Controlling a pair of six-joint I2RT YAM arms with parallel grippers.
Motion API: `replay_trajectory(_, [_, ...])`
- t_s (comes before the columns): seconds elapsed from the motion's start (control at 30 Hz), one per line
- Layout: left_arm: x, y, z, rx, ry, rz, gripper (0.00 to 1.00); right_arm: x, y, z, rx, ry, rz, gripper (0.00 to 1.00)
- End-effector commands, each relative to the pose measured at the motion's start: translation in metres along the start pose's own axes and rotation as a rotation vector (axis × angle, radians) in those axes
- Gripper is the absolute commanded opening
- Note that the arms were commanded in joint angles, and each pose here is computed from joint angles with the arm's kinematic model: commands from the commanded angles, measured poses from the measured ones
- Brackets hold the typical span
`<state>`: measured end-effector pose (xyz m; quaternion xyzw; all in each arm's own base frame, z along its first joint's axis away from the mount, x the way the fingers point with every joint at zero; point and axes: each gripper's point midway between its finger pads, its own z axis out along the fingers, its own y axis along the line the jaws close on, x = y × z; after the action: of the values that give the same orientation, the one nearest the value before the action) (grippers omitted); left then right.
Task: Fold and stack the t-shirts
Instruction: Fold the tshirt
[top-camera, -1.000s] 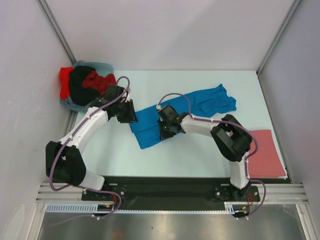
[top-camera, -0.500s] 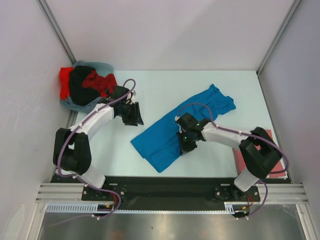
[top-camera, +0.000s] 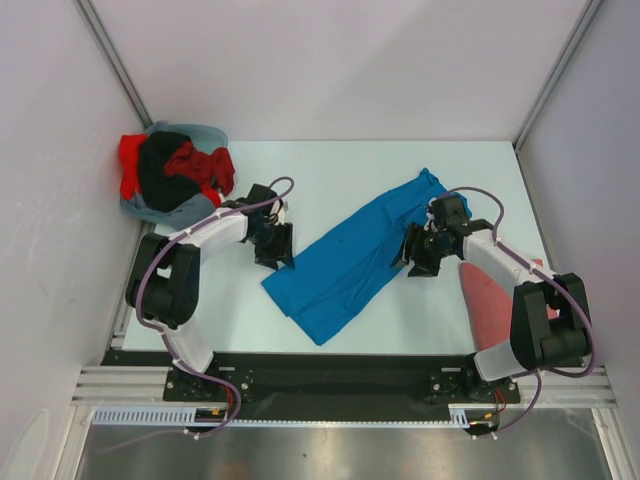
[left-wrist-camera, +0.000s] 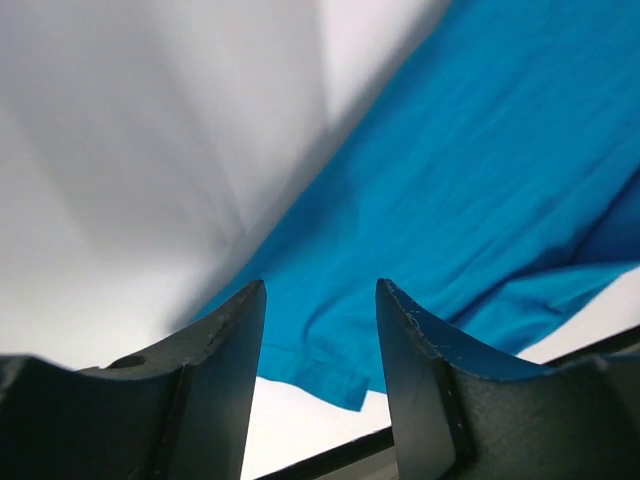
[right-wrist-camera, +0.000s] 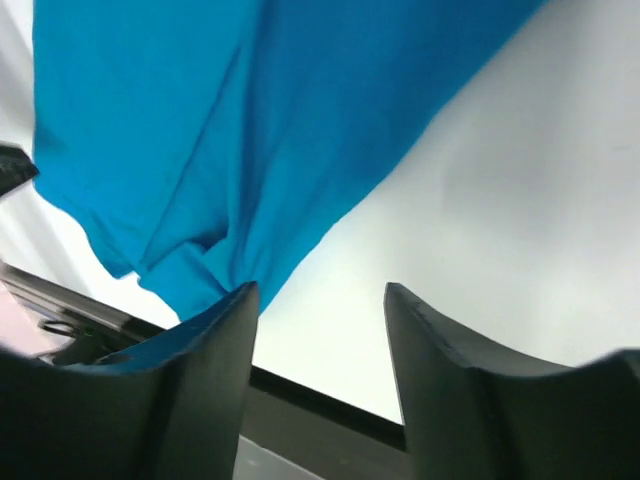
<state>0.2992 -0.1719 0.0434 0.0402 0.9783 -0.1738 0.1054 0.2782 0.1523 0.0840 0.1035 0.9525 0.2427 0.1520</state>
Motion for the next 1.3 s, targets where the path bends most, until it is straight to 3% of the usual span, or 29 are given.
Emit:
replay_trajectory(0.0, [-0.003, 0.014, -0.004, -0.073, -0.020, 0.041, 0.55, -0.019, -0.017, -0.004, -0.024, -0.038, 0.129, 0.61])
replay_trajectory(0.17, [0.027, 0.022, 0.005, -0.074, 0.065, 0.026, 0.56, -0.064, -0.062, -0.014, -0.064, -0.132, 0.348, 0.76])
replay_trajectory(0.5, [0.055, 0.035, 0.016, -0.099, 0.147, 0.021, 0.57, -0.145, -0.116, 0.000, 0.011, -0.305, 0.451, 0.77])
replay_trajectory(0.6, [0.058, 0.038, 0.019, -0.104, 0.164, 0.016, 0.50, -0.164, -0.124, 0.011, 0.018, -0.339, 0.472, 0.69])
replay_trajectory(0.67, [0.061, 0.040, 0.021, -0.102, 0.181, 0.004, 0.38, -0.172, -0.131, 0.020, 0.031, -0.347, 0.482, 0.63])
replay_trajectory(0.83, [0.069, 0.040, 0.025, -0.086, 0.198, -0.014, 0.20, -0.202, -0.146, 0.024, 0.091, -0.412, 0.507, 0.46])
replay_trajectory(0.93, [0.074, 0.038, 0.025, -0.075, 0.198, -0.025, 0.08, -0.213, -0.155, 0.029, 0.124, -0.442, 0.540, 0.42])
replay_trajectory(0.97, [0.074, 0.038, 0.025, -0.071, 0.195, -0.026, 0.00, -0.219, -0.157, 0.031, 0.122, -0.460, 0.546, 0.42])
replay_trajectory(1.13, [0.077, 0.029, 0.022, -0.024, 0.169, -0.047, 0.00, -0.238, -0.159, 0.051, 0.126, -0.490, 0.556, 0.41])
replay_trajectory(1.2, [0.079, 0.024, 0.020, 0.004, 0.166, -0.061, 0.00, -0.254, -0.150, 0.057, 0.122, -0.513, 0.510, 0.38])
replay_trajectory(1.27, [0.082, 0.015, 0.018, 0.051, 0.153, -0.080, 0.00, -0.266, -0.145, 0.069, 0.101, -0.512, 0.497, 0.28])
